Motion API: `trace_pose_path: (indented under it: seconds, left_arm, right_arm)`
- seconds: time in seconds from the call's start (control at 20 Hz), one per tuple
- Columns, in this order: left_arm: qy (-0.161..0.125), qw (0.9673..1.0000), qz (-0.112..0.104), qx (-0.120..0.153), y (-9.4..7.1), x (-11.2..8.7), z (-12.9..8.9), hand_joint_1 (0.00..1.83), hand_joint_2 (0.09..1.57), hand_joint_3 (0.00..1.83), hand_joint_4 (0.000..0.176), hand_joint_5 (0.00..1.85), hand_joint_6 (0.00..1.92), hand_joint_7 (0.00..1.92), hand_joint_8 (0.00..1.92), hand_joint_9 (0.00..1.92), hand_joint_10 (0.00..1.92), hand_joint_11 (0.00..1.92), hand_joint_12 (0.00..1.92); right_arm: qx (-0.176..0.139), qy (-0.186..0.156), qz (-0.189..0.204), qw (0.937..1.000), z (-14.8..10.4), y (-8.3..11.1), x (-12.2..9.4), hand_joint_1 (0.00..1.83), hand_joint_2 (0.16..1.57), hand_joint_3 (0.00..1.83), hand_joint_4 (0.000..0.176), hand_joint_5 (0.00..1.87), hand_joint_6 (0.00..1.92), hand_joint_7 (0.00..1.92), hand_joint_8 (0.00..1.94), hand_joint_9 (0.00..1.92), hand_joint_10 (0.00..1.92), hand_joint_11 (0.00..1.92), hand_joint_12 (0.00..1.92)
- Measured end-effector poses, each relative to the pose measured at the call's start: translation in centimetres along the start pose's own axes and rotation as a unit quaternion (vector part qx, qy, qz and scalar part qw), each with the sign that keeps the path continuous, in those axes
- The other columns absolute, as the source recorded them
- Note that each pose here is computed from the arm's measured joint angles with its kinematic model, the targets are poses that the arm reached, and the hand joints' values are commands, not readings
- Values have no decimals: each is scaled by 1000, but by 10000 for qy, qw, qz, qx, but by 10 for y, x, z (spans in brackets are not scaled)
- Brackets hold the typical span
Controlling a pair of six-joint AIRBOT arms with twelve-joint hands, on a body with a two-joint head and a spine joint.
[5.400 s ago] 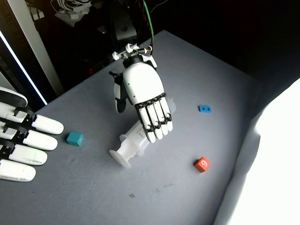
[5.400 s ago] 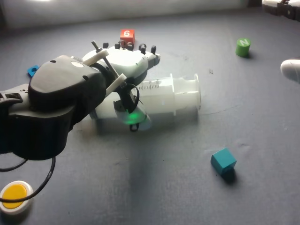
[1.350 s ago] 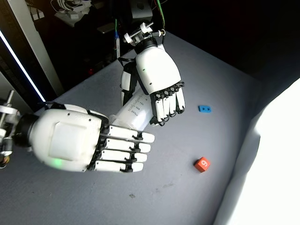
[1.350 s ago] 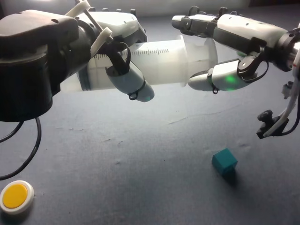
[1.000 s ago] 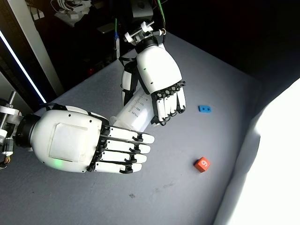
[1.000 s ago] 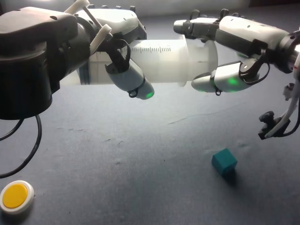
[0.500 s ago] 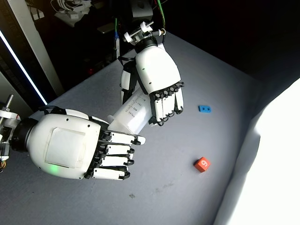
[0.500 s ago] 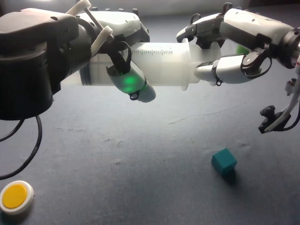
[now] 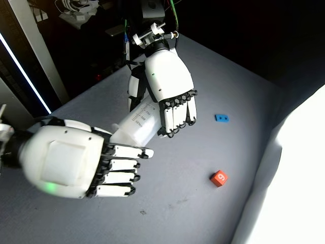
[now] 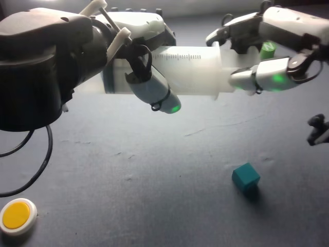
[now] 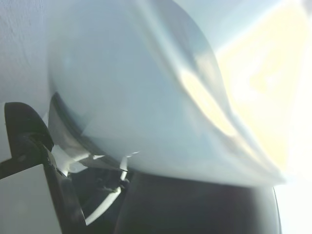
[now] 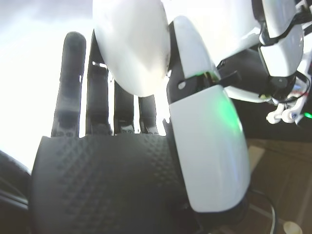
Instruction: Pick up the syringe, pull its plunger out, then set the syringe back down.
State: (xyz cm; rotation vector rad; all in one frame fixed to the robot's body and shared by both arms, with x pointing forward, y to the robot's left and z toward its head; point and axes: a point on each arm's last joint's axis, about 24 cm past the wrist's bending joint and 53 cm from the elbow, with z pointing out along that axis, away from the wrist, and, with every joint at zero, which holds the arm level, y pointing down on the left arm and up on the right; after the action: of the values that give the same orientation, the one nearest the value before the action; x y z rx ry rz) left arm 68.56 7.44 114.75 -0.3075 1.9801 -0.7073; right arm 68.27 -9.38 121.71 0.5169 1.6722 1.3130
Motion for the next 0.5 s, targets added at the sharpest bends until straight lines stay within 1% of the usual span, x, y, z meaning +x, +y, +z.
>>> trace_pose_path:
  seconds: [0.05, 0.1, 0.15, 0.2, 0.25, 0.3, 0.35, 0.4, 0.45, 0.5]
  left_arm:
    - [29, 10000, 5, 35, -2, 2, -1, 1333, 1231, 0, 0, 737, 1288, 794, 1342, 637, 1554, 302, 1608]
    - [47, 10000, 5, 55, -4, 4, 0, 1331, 1236, 1, 0, 735, 1287, 782, 1381, 623, 1560, 291, 1611]
    - [47, 10000, -13, 81, -6, 3, 0, 1330, 1238, 0, 0, 739, 1285, 773, 1386, 619, 1571, 295, 1636]
    - [58, 9999, 21, 120, -8, 4, -1, 1330, 1236, 0, 0, 738, 1299, 777, 1366, 630, 1559, 302, 1623]
    - [68, 9999, -18, 125, -9, 4, -1, 1331, 1233, 0, 0, 738, 1299, 784, 1361, 638, 1543, 317, 1603]
    - [87, 9998, -33, 149, -10, 5, -1, 1332, 1231, 0, 0, 744, 1290, 787, 1363, 637, 1537, 309, 1595]
    - [103, 9998, -43, 174, -11, 6, -1, 1332, 1231, 0, 0, 747, 1294, 787, 1358, 634, 1540, 296, 1598]
    - [121, 9997, -71, 193, -12, 7, -1, 1332, 1231, 0, 0, 747, 1294, 787, 1358, 634, 1540, 296, 1598]
    - [133, 9997, -79, 210, -13, 7, -1, 1331, 1234, 1, 0, 742, 1290, 783, 1391, 625, 1540, 279, 1601]
    - [135, 9996, -83, 220, -13, 7, -1, 1334, 1226, 0, 0, 765, 1263, 794, 1361, 639, 1526, 286, 1617]
  right_arm:
    - [33, -4, -15, 10000, -4, -1, -3, 1178, 1224, 0, 0, 773, 1176, 808, 1429, 609, 1237, 222, 1565]
    - [58, -3, -32, 10000, -7, -1, -4, 1178, 1224, 0, 0, 775, 1175, 807, 1430, 613, 1240, 229, 1567]
    - [100, 15, -80, 9999, -11, -2, -6, 1164, 1239, 4, 0, 747, 1228, 776, 1462, 591, 1230, 220, 1556]
    - [123, 5, -93, 9999, -16, -2, -8, 1161, 1243, 3, 0, 734, 1249, 776, 1459, 589, 1231, 224, 1557]
    - [128, -11, -123, 9998, -20, 0, -11, 1163, 1242, 0, 0, 733, 1254, 785, 1441, 592, 1224, 223, 1558]
    - [149, -25, -165, 9998, -26, 1, -15, 1294, 1247, 3, 0, 717, 1267, 778, 1420, 587, 1534, 215, 1580]
    - [168, -45, -177, 9997, -30, 2, -20, 1187, 1253, 1, 0, 716, 1277, 761, 1471, 560, 1382, 215, 1591]
    - [196, -36, -202, 9996, -34, 3, -21, 1187, 1253, 1, 0, 716, 1277, 761, 1471, 560, 1382, 215, 1591]
    - [216, -54, -217, 9995, -38, 3, -24, 1162, 1252, 0, 0, 723, 1266, 762, 1477, 562, 1281, 218, 1579]
    - [240, -63, -229, 9994, -40, 2, -26, 1162, 1243, 0, 0, 740, 1241, 772, 1461, 579, 1232, 227, 1557]
